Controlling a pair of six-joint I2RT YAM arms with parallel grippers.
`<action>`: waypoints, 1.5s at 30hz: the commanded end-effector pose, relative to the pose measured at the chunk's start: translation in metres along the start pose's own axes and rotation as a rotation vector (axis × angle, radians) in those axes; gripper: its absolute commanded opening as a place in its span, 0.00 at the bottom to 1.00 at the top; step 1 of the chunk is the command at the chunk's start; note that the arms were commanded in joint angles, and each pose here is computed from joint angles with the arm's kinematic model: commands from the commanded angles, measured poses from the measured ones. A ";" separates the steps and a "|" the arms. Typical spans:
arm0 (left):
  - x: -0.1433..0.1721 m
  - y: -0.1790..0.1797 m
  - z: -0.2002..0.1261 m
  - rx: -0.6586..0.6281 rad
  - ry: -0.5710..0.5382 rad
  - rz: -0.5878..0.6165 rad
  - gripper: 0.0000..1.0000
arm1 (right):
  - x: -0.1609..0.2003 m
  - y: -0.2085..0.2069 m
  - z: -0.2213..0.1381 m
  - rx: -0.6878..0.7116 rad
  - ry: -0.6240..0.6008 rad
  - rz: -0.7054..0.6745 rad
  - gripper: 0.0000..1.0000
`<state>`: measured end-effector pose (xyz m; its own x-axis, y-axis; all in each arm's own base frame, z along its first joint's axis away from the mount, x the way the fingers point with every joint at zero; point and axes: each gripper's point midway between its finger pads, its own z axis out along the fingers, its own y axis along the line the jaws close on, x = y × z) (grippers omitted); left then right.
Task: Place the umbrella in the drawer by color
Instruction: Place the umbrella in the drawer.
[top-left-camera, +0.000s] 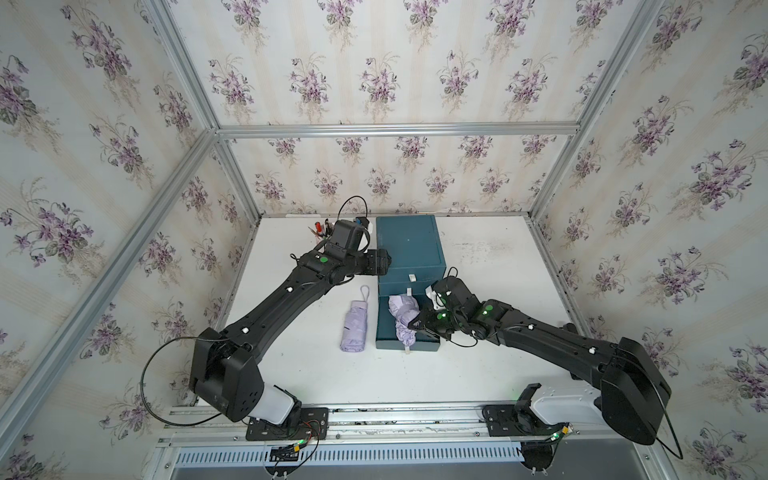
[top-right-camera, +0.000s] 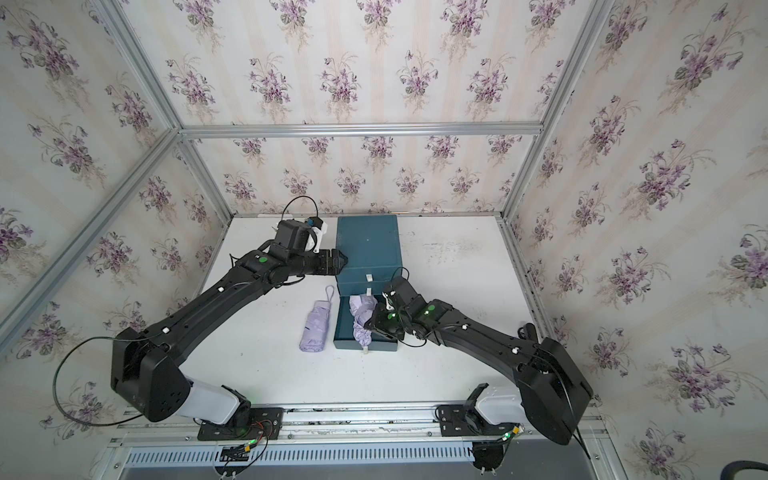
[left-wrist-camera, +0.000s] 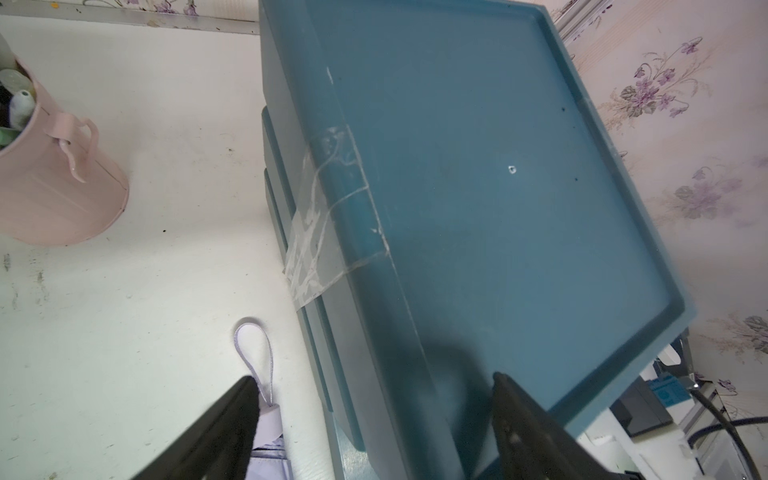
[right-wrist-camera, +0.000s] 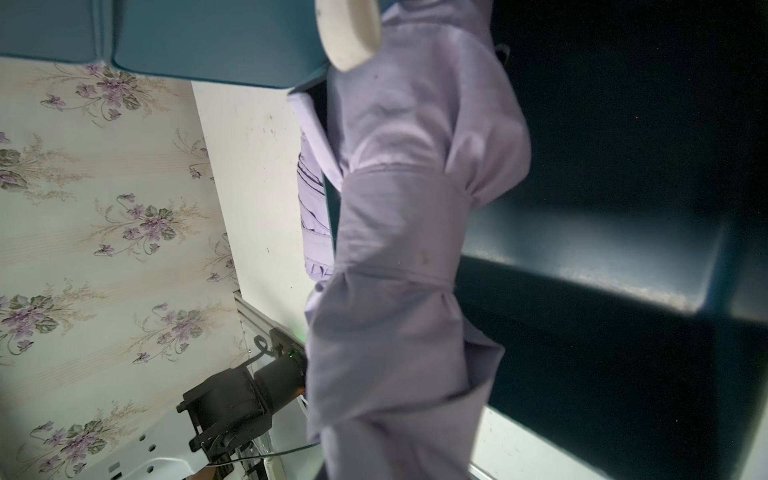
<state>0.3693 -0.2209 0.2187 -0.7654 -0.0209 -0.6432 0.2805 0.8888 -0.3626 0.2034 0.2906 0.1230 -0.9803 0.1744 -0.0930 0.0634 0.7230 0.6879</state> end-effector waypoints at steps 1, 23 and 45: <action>0.040 0.017 0.002 -0.066 0.148 0.004 0.85 | -0.016 0.016 -0.004 -0.051 -0.073 -0.027 0.00; 0.040 0.011 0.000 -0.029 0.144 -0.007 0.86 | -0.027 0.002 0.026 -0.036 -0.092 0.057 0.00; 0.026 0.011 -0.023 -0.058 0.084 -0.048 0.90 | 0.014 -0.076 0.033 0.303 -0.041 -0.098 0.45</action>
<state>0.3534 -0.2138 0.2261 -0.7824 -0.0455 -0.6212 0.2552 0.8864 -0.3863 0.2029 0.2874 0.0624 -0.9712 0.1436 -0.1903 0.0179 0.8401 0.5422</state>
